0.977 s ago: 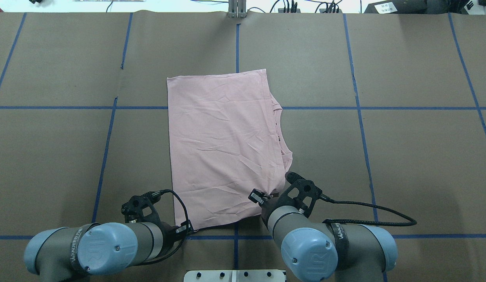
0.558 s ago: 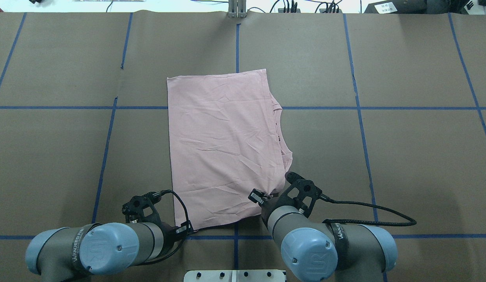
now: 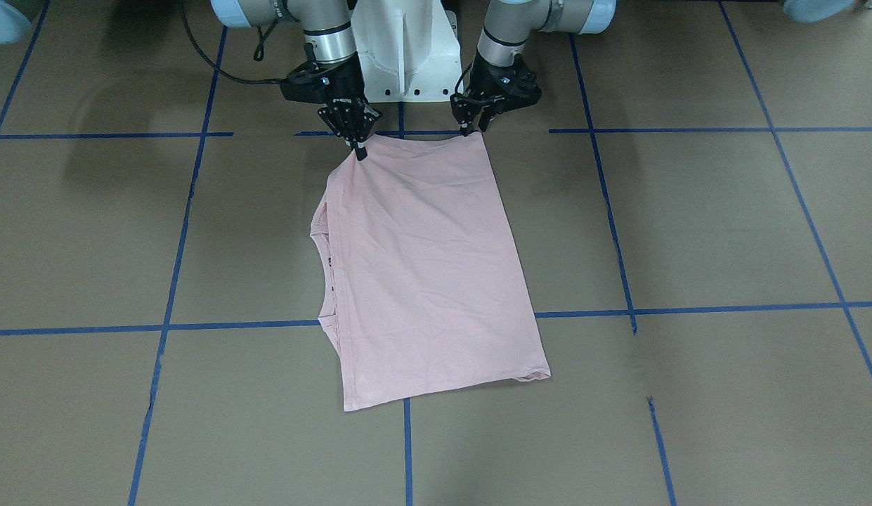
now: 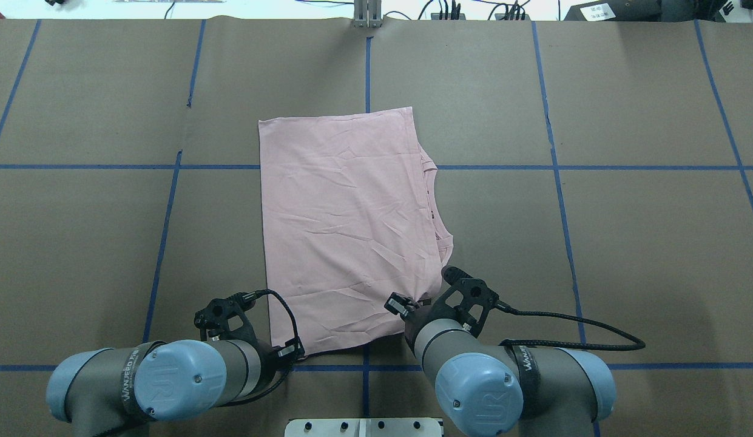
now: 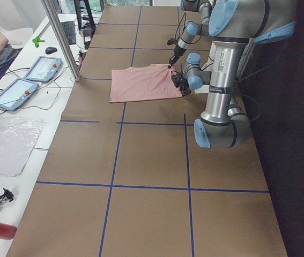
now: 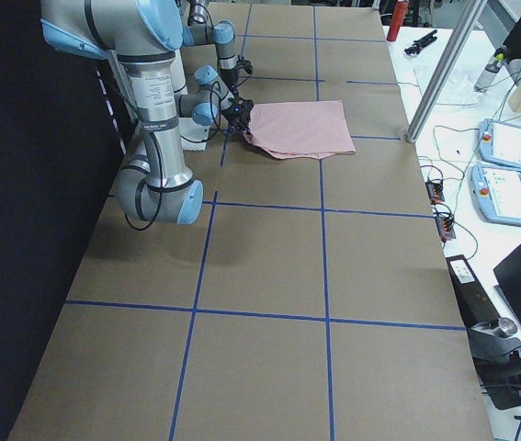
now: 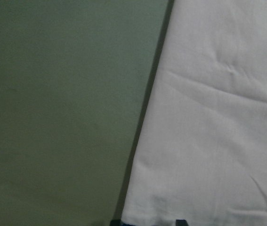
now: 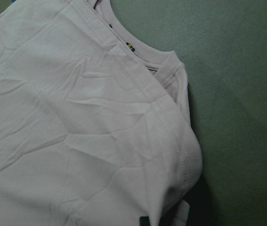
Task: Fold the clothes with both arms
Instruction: 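Grasp the shirt's near edge with both grippers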
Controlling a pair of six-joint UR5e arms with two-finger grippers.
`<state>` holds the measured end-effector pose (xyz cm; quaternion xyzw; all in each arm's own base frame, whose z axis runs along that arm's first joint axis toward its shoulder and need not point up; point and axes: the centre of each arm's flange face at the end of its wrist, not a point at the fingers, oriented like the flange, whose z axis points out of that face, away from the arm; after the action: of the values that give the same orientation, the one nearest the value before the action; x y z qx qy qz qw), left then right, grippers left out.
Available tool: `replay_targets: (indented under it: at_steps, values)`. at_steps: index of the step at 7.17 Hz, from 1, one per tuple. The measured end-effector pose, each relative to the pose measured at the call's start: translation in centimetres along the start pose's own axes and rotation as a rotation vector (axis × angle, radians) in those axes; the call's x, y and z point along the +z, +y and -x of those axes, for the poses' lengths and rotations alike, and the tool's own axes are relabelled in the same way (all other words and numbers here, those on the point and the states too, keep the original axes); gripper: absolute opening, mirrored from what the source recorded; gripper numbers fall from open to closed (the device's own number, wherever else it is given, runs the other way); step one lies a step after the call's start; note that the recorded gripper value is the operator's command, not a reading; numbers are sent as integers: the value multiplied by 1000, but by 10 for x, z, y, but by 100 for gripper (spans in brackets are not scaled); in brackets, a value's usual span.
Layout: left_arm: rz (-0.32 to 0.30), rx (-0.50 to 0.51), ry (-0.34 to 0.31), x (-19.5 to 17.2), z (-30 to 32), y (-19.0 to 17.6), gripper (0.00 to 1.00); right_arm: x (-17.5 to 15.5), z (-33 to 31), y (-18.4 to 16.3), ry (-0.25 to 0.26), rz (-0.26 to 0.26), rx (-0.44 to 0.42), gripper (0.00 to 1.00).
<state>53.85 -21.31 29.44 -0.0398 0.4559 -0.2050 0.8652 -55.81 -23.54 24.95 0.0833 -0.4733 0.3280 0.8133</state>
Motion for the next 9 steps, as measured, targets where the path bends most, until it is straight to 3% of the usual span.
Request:
replay_targets:
  at_steps: [5,6,8,9]
  values:
    - [-15,12,-11,6,2,-7,47,1,-1,0,2,-1,-1,0]
    - [-16,16,-12,6,2,-8,28,1,-1,0,2,-1,-1,0]
    - [-16,19,-11,6,2,-8,25,1,-1,0,2,-1,-1,0]
    - [-16,20,-11,6,2,-8,0,1,-1,0,2,0,-1,0]
